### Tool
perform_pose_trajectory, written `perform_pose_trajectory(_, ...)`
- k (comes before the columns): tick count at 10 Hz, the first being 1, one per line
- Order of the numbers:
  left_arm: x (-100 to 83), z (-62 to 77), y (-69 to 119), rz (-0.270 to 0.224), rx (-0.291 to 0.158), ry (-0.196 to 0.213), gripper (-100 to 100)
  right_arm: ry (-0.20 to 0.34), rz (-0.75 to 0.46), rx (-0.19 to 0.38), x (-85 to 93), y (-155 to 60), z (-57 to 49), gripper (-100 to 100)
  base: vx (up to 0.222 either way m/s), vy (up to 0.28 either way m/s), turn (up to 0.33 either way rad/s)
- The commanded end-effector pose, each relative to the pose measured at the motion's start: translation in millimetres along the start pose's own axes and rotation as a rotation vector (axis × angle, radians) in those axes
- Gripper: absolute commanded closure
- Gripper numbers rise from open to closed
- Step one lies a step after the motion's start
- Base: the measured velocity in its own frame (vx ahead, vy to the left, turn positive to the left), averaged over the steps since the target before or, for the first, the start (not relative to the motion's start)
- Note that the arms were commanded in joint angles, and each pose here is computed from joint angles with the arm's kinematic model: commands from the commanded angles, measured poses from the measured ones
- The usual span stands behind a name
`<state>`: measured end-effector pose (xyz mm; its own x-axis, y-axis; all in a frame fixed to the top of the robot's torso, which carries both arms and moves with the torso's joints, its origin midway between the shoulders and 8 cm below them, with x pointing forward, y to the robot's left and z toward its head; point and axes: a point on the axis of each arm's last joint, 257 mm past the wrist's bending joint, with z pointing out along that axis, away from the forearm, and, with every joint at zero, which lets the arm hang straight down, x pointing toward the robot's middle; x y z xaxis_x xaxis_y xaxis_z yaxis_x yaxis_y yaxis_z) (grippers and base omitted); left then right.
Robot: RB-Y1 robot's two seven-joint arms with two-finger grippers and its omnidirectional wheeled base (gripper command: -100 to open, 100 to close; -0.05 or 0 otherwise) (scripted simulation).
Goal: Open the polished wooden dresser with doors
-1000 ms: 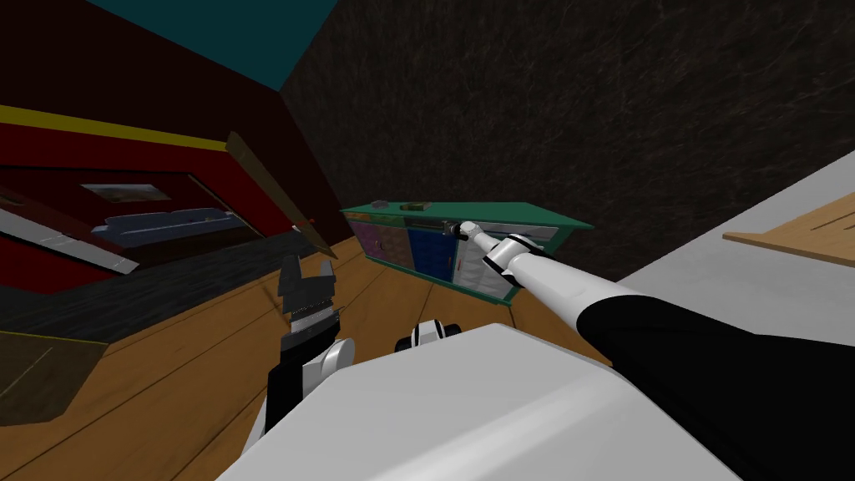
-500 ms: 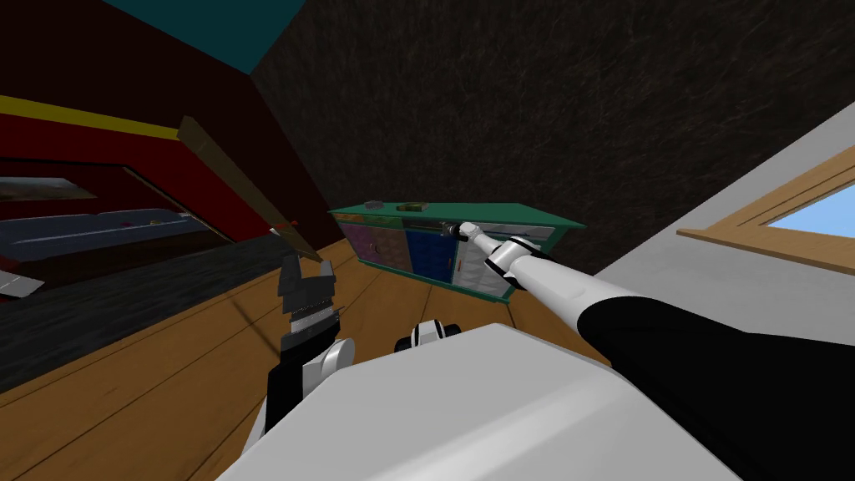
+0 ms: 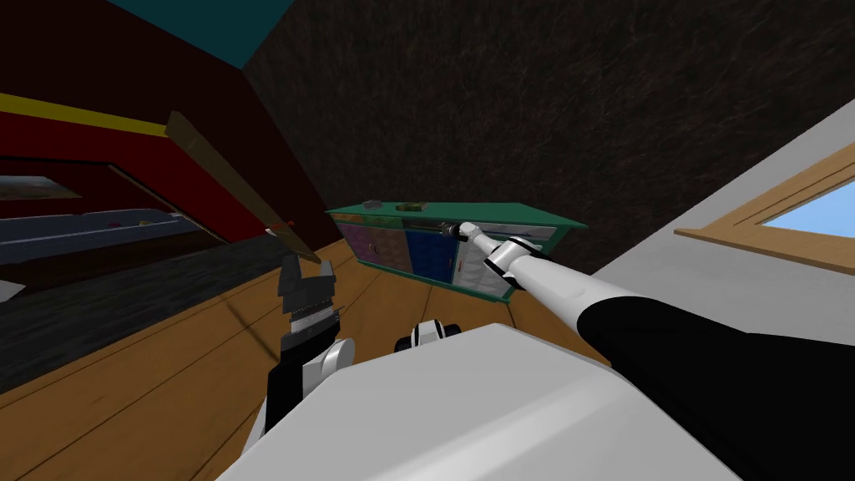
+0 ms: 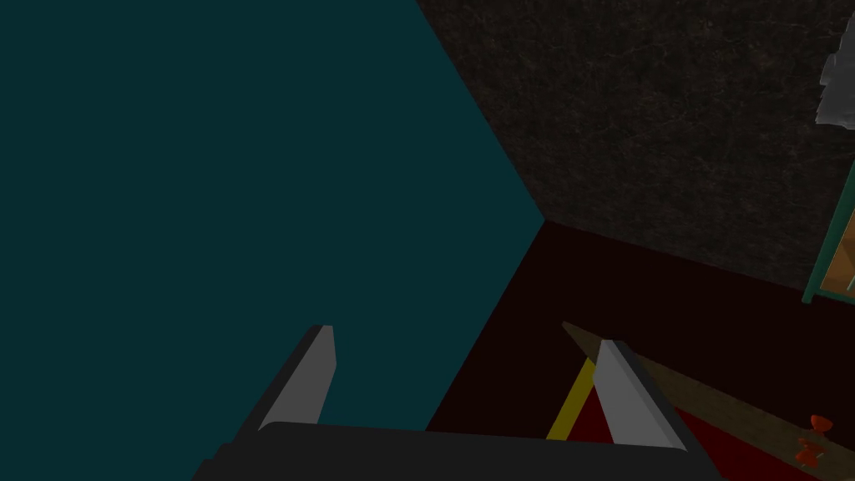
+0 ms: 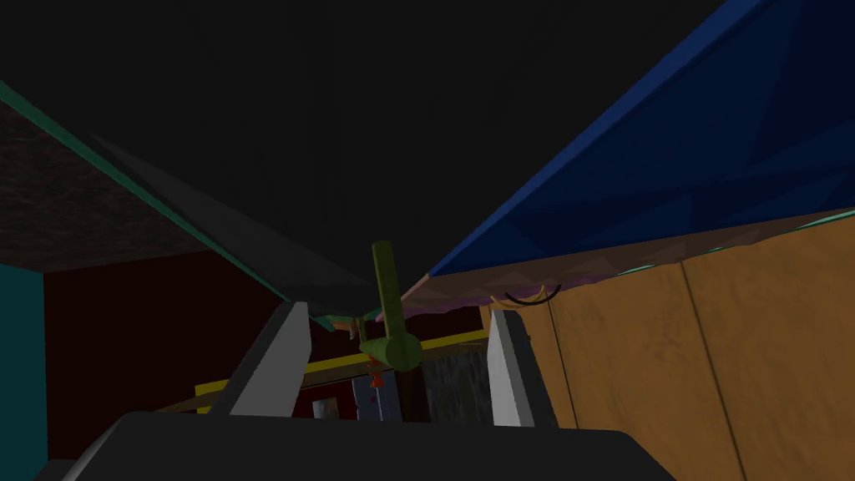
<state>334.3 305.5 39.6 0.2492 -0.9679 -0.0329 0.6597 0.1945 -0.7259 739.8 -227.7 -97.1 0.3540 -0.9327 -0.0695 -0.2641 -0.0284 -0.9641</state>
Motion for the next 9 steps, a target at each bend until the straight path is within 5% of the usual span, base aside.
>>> perform_pose_trajectory(1, 0.0, 0.0, 0.0, 0.000, 0.000, 0.000, 0, 0.032, 0.009, 0.003, 10.9, -1.8, -1.3, 100, -0.094, -0.084, 0.108)
perform_pose_trajectory(6, 0.0, 0.0, 0.0, 0.000, 0.000, 0.000, 0, 0.125, 0.030, 0.010, 40.2, -6.3, -4.1, 100, -0.073, -0.070, 0.173)
perform_pose_trajectory(9, -0.1, -0.1, 0.1, 0.000, 0.000, 0.000, 0, 0.100, 0.033, 0.015, 26.9, -10.3, 0.4, 100, -0.045, -0.039, 0.045)
